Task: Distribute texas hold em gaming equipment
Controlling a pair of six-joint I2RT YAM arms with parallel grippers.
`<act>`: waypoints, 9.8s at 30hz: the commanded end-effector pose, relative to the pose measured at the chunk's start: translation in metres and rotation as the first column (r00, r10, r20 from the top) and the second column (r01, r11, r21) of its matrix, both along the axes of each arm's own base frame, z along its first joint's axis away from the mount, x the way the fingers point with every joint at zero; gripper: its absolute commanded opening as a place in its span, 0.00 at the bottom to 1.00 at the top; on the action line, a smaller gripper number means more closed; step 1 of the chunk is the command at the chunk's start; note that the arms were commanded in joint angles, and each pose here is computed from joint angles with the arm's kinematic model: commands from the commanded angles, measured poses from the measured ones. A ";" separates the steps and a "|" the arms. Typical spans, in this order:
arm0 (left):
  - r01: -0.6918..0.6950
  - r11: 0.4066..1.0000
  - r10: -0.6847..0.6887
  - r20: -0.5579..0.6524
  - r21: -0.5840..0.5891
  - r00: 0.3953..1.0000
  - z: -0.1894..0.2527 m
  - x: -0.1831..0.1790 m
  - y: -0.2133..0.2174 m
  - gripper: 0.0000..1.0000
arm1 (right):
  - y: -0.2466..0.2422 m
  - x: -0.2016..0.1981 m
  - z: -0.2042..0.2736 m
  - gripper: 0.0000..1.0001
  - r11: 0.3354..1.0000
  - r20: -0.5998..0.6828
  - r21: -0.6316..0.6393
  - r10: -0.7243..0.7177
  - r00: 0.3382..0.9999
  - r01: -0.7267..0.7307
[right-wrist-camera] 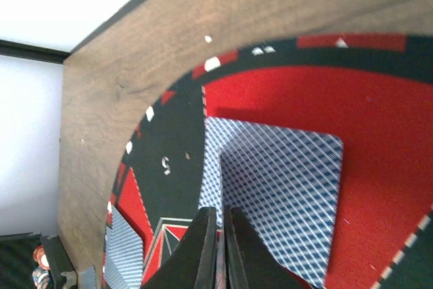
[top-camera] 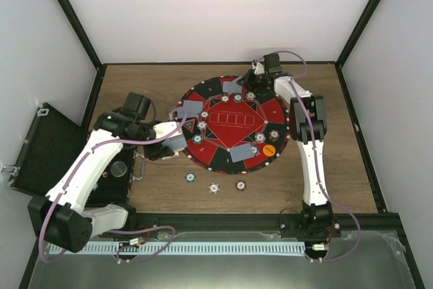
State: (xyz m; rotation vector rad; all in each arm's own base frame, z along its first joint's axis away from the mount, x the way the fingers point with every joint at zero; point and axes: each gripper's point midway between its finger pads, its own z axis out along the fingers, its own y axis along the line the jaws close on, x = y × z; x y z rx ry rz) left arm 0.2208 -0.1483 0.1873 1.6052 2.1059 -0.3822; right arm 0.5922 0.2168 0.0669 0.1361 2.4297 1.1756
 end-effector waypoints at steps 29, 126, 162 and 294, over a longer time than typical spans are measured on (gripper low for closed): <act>0.006 0.999 -0.006 0.017 -0.035 1.000 0.013 0.002 -0.006 0.04 | -0.010 -0.051 0.148 0.59 0.995 0.230 -0.085 -0.023 0.973 0.043; 0.027 0.998 -0.025 0.025 -0.054 0.999 0.008 -0.003 -0.009 0.04 | 0.122 -0.338 0.144 0.01 0.927 0.101 0.166 0.322 0.941 -0.336; 0.028 0.998 -0.027 0.030 -0.048 0.999 0.010 -0.005 -0.008 0.04 | -0.030 -0.313 -0.009 0.11 0.960 -0.145 -0.272 0.033 0.989 -0.072; 0.023 0.999 -0.022 0.030 -0.027 0.999 0.007 -0.003 -0.007 0.04 | 0.095 -0.306 0.121 0.01 0.932 0.040 0.066 0.353 0.935 -0.355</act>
